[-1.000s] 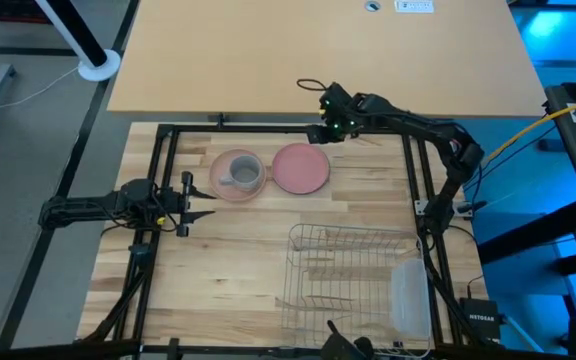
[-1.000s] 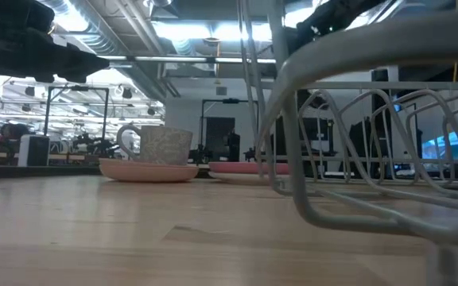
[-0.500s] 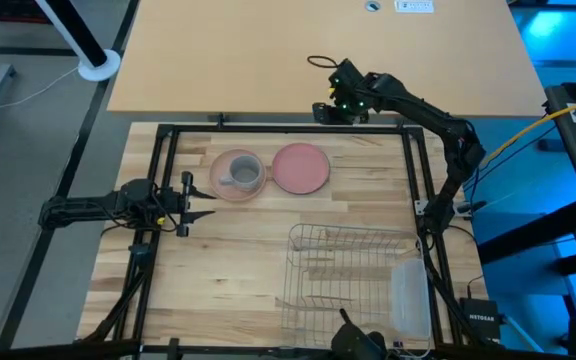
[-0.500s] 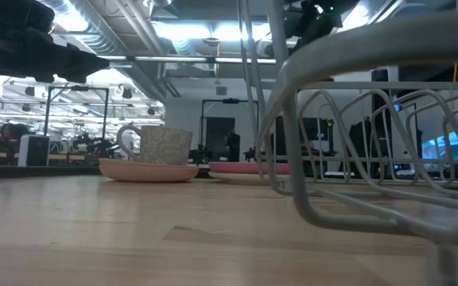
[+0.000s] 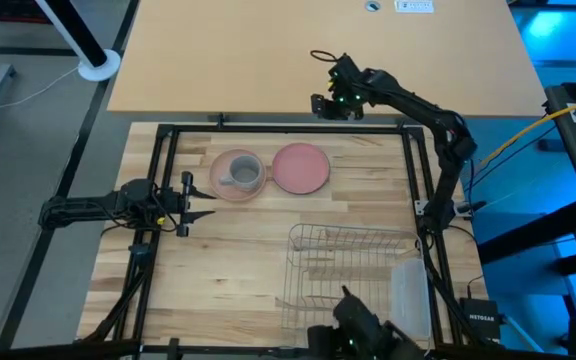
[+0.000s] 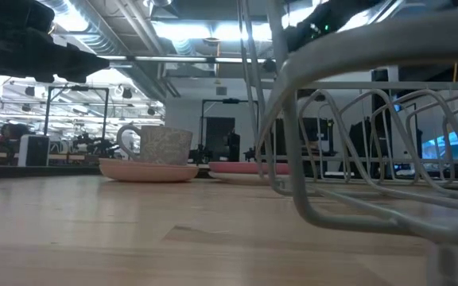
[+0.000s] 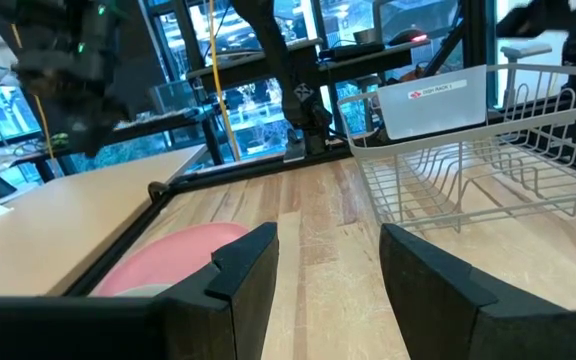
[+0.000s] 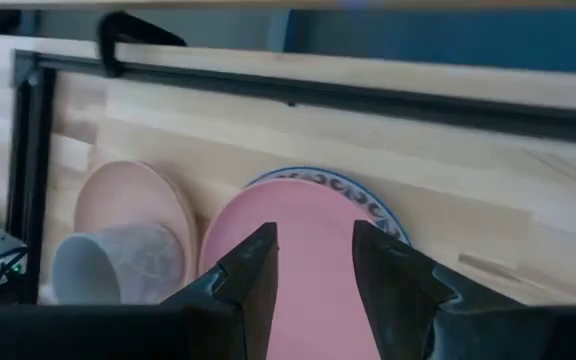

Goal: Sort dishes
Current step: Put the pink plate into the dish rack

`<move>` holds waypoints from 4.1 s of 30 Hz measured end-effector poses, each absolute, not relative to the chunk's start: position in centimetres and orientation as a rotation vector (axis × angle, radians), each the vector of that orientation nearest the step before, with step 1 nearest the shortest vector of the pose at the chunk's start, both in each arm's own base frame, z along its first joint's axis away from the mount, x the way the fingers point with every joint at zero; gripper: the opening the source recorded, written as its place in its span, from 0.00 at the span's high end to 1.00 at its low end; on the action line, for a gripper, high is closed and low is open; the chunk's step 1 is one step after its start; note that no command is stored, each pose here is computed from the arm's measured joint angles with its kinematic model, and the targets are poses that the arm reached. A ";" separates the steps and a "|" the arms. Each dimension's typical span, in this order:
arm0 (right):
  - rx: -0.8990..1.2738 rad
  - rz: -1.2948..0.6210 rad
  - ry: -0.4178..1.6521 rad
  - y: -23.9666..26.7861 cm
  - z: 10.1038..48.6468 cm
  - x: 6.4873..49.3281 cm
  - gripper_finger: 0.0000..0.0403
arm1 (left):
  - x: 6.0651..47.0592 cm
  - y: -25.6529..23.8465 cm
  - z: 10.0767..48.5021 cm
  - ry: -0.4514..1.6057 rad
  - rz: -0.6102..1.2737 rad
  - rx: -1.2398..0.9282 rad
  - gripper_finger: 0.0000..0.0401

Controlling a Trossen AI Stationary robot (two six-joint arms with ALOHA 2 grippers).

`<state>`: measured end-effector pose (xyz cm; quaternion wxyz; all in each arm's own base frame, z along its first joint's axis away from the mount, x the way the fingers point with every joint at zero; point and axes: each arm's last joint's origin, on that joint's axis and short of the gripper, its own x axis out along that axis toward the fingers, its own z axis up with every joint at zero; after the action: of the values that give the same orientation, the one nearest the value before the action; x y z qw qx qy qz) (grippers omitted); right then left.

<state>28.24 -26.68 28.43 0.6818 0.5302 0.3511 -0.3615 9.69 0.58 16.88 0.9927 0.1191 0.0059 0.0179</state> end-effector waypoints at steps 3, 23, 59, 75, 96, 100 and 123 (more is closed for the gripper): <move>1.254 -0.770 0.825 -27.6 26.8 28.3 0.66 | 9.7 0.6 16.9 0.012 0.036 0.236 0.58; 1.357 -0.560 1.185 -25.3 23.6 28.4 0.66 | 9.7 0.6 16.9 0.012 0.036 0.221 0.58; 1.033 -0.474 1.298 -19.2 25.5 33.2 0.66 | 9.7 0.6 16.9 0.012 0.036 0.223 0.58; 1.059 -0.631 1.280 -20.0 24.1 33.8 0.66 | 9.7 0.6 16.9 0.012 0.036 0.223 0.58; 0.677 -0.547 1.190 -10.8 20.1 42.1 0.66 | 9.7 0.6 16.9 0.012 0.036 0.223 0.58; 0.638 -0.545 1.161 -10.0 19.1 43.1 0.66 | 9.7 0.6 16.9 0.012 0.036 0.223 0.58; 0.549 -0.613 1.222 -8.8 16.5 43.7 0.66 | 9.7 0.6 16.9 0.012 0.036 0.223 0.58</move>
<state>43.70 -8.81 16.47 0.7407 0.2502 0.5573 -0.2795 9.69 0.58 16.89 0.9936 0.1113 0.0058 0.0180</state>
